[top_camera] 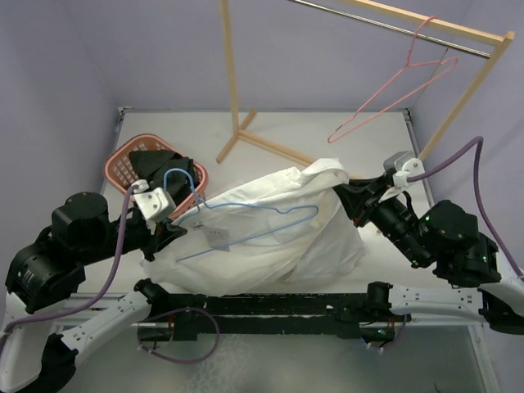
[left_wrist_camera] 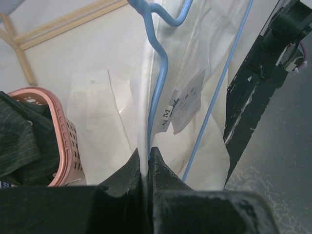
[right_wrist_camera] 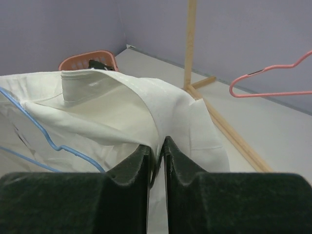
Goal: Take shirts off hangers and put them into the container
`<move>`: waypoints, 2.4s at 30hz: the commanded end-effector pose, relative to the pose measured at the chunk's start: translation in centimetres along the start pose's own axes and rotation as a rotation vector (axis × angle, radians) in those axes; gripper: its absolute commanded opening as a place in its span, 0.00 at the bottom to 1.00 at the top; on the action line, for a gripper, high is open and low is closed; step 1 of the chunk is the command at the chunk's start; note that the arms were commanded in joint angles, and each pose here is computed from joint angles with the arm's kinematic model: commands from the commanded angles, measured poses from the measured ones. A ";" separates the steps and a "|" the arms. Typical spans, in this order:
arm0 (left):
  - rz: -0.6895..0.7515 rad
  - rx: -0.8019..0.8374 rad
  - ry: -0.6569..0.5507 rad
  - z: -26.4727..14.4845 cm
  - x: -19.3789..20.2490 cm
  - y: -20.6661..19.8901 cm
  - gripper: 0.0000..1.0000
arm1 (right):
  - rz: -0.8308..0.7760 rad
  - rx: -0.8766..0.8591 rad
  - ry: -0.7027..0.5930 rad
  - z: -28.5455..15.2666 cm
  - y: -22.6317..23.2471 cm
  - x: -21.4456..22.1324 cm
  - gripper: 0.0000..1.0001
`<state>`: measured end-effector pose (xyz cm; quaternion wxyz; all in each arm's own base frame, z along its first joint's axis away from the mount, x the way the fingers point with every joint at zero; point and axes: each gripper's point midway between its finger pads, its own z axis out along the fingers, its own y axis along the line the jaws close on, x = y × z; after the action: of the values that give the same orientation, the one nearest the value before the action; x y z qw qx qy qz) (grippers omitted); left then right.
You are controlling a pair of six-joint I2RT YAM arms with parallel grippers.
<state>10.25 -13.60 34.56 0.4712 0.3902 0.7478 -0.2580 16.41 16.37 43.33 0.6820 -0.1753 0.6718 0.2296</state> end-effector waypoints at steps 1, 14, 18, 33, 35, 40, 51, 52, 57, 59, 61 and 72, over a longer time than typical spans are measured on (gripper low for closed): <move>0.022 -0.003 -0.073 -0.6 -1.6 -0.1 0.00 | 0.014 -0.075 0.030 0.0 1.5 -1.1 0.29; 0.072 0.051 -0.105 0.8 -3.1 -0.3 0.00 | -0.004 -0.538 0.208 -4.5 8.1 -2.1 0.43; 0.082 0.081 -0.113 1.3 -3.6 -0.6 0.00 | -0.083 -0.588 0.357 -3.2 10.5 0.8 0.41; 0.092 0.100 -0.114 1.3 -3.3 -0.9 0.00 | -0.271 -0.609 0.434 0.8 13.2 1.7 0.44; 0.089 0.092 -0.105 1.4 -3.0 -0.8 0.00 | -0.267 -0.605 0.425 0.8 13.1 1.3 0.44; 0.086 0.108 -0.085 1.4 -1.9 -1.1 0.00 | -0.261 -0.572 0.390 0.5 12.1 0.1 0.44; 0.150 0.202 -0.218 -1.1 -2.9 -3.8 0.00 | -0.282 -0.639 0.400 -0.2 12.7 0.0 0.54; 0.152 0.198 -0.219 -1.2 -2.9 -3.7 0.00 | -0.281 -0.653 0.404 -0.2 12.9 0.1 0.54; 0.144 0.185 -0.198 -0.8 -2.6 -3.4 0.00 | -0.269 -0.708 0.425 -0.5 14.0 0.6 0.51; 0.142 0.180 -0.194 -0.7 -2.5 -3.2 0.00 | -0.263 -0.710 0.427 -0.5 14.1 0.6 0.50; 0.137 0.175 -0.184 -0.5 -2.2 -3.1 0.00 | -0.260 -0.687 0.417 -0.2 13.8 0.2 0.51; 0.120 0.162 -0.163 -0.4 -1.3 -2.9 0.00 | -0.259 -0.496 0.330 1.6 11.1 -2.1 0.51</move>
<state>7.58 -15.26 34.72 0.4856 0.4504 0.6768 -0.3213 10.48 27.06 43.80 0.4783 -0.4940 0.6749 0.2679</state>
